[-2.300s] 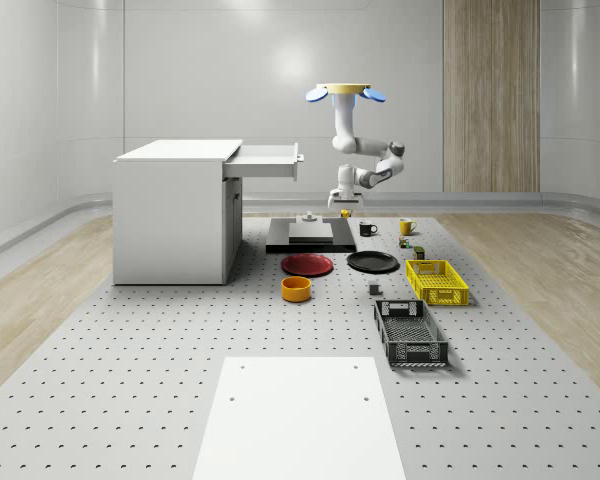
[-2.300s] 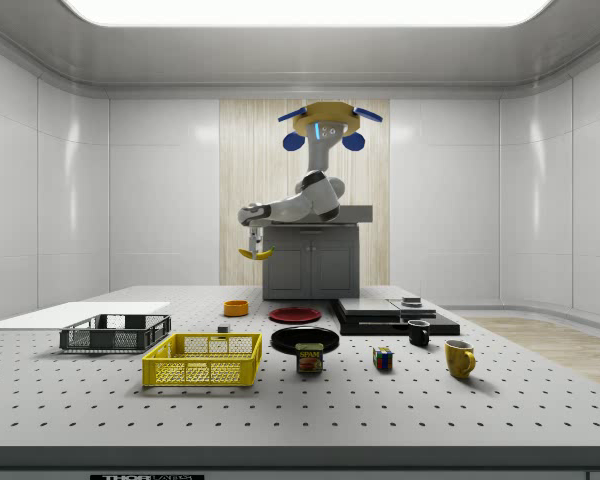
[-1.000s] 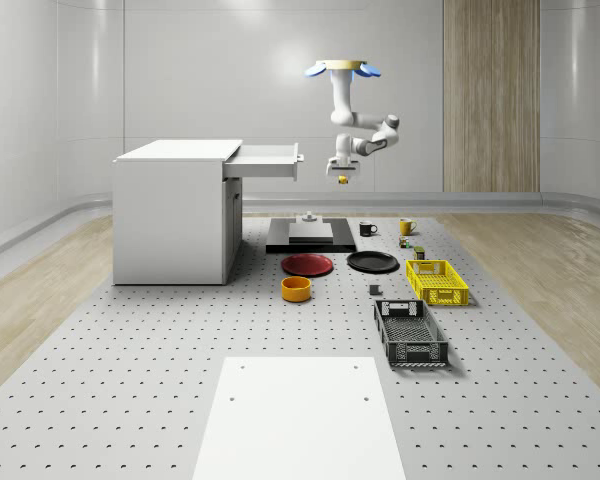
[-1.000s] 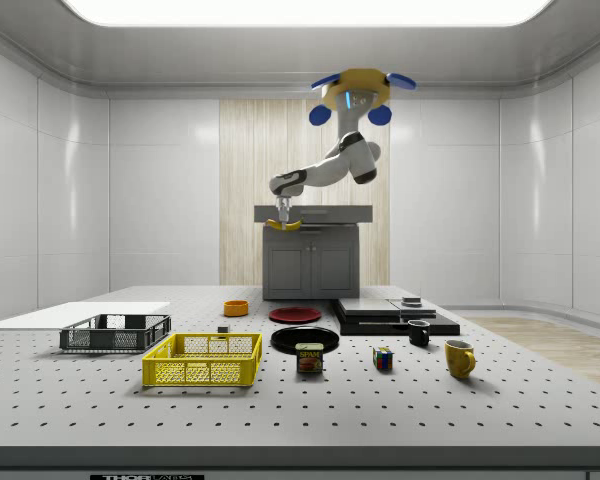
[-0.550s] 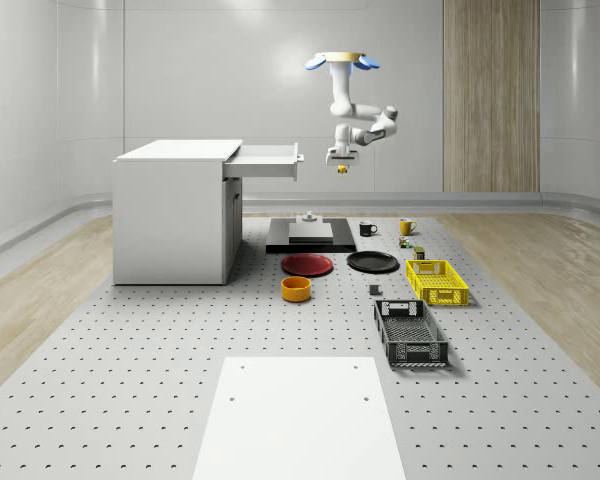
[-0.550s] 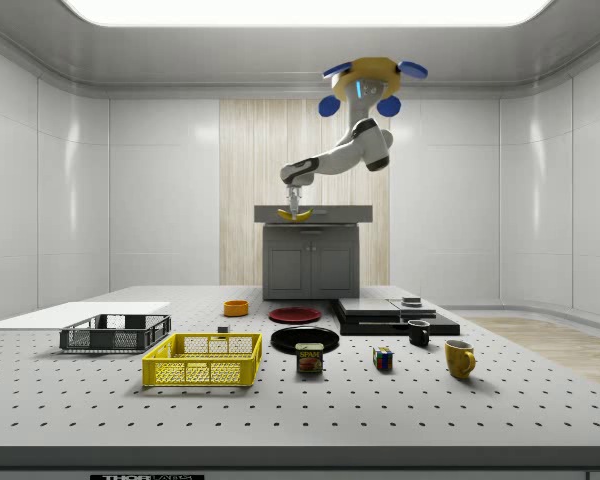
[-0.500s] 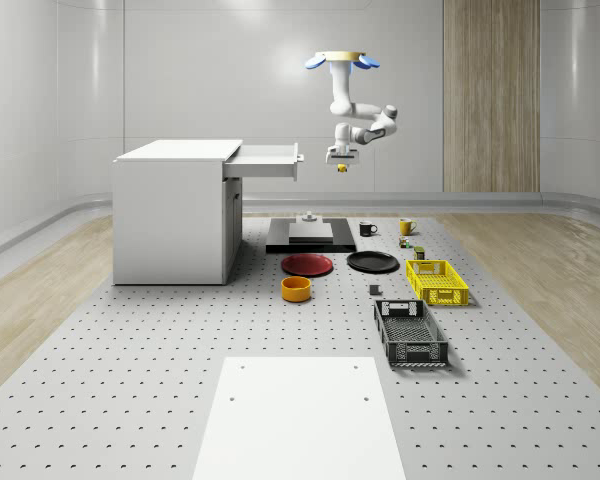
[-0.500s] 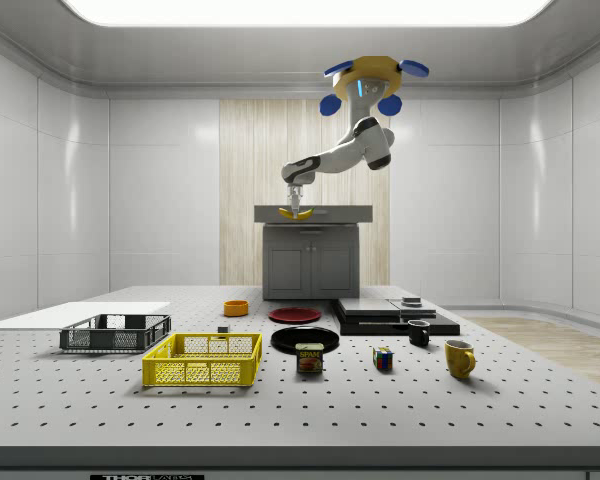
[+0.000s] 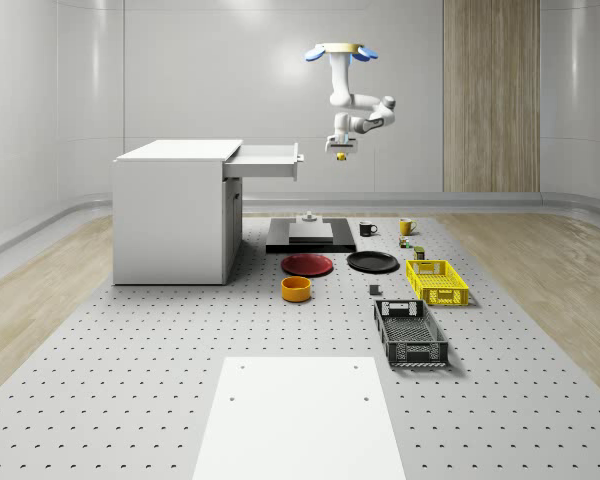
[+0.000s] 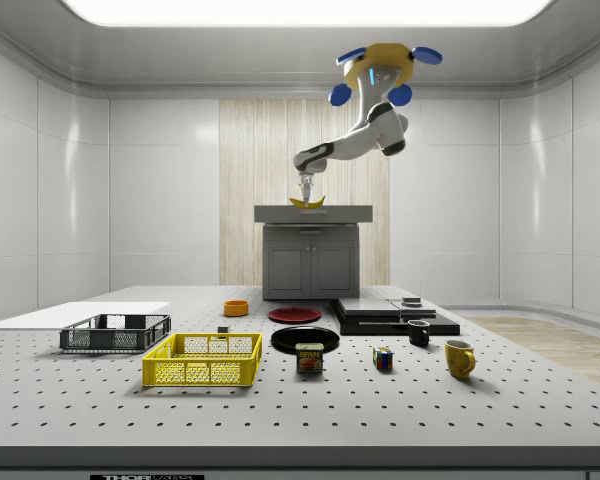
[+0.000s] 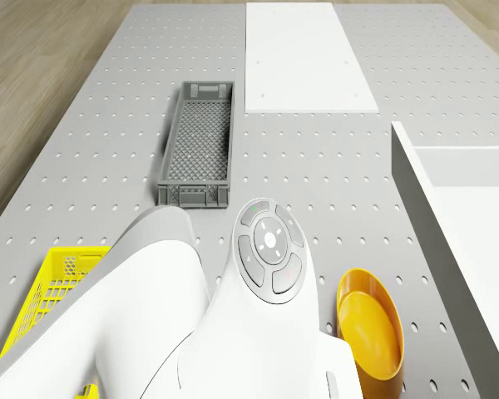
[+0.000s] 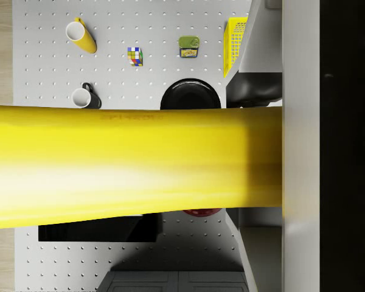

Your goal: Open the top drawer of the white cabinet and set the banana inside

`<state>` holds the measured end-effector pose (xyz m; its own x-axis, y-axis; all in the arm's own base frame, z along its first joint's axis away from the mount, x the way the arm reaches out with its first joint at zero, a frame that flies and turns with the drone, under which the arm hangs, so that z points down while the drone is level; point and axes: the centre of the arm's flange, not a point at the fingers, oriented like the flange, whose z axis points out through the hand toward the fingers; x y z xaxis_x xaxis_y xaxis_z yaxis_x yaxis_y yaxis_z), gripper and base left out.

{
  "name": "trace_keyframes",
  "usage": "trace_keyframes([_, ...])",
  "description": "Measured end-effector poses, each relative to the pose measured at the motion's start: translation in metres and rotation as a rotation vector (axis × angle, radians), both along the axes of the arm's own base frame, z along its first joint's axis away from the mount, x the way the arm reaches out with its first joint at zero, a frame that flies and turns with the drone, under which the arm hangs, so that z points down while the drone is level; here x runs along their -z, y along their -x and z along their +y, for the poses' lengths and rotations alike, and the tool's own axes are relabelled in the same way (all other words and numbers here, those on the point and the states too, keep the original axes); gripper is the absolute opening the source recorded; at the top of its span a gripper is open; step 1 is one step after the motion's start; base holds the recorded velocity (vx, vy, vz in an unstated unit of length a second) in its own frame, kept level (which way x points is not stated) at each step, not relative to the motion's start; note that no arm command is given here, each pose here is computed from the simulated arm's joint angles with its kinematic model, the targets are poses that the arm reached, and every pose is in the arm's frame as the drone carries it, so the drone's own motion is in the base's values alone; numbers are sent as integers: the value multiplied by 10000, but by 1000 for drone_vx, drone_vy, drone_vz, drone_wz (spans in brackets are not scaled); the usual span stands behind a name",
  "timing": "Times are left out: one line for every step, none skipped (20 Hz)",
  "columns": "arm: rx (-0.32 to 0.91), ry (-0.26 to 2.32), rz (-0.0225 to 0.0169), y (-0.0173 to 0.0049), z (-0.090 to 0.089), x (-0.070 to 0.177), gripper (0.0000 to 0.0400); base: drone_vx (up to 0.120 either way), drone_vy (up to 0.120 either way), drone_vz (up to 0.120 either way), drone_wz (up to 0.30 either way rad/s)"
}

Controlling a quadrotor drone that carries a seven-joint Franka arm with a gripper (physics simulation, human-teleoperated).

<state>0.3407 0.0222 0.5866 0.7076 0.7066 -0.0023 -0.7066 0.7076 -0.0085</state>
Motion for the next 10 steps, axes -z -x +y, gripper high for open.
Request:
trace_keyframes([0,0,0,0,0,0,190,-120,0,120,0])
trace_keyframes([0,0,0,0,0,0,190,-120,0,120,0])
trace_keyframes([0,0,0,0,0,0,190,-120,0,120,0])
trace_keyframes([0,0,0,0,0,0,190,-120,0,120,0])
trace_keyframes([0,0,0,0,0,0,190,-120,0,120,0])
trace_keyframes([0,0,0,0,0,0,190,-120,0,0,0])
trace_keyframes([0,0,0,0,0,0,190,-120,0,40,0])
trace_keyframes([0,0,0,0,0,0,190,-120,0,120,0])
trace_keyframes([0,0,0,0,0,0,190,-120,0,120,0])
trace_keyframes([0,0,0,0,0,0,190,-120,0,120,0])
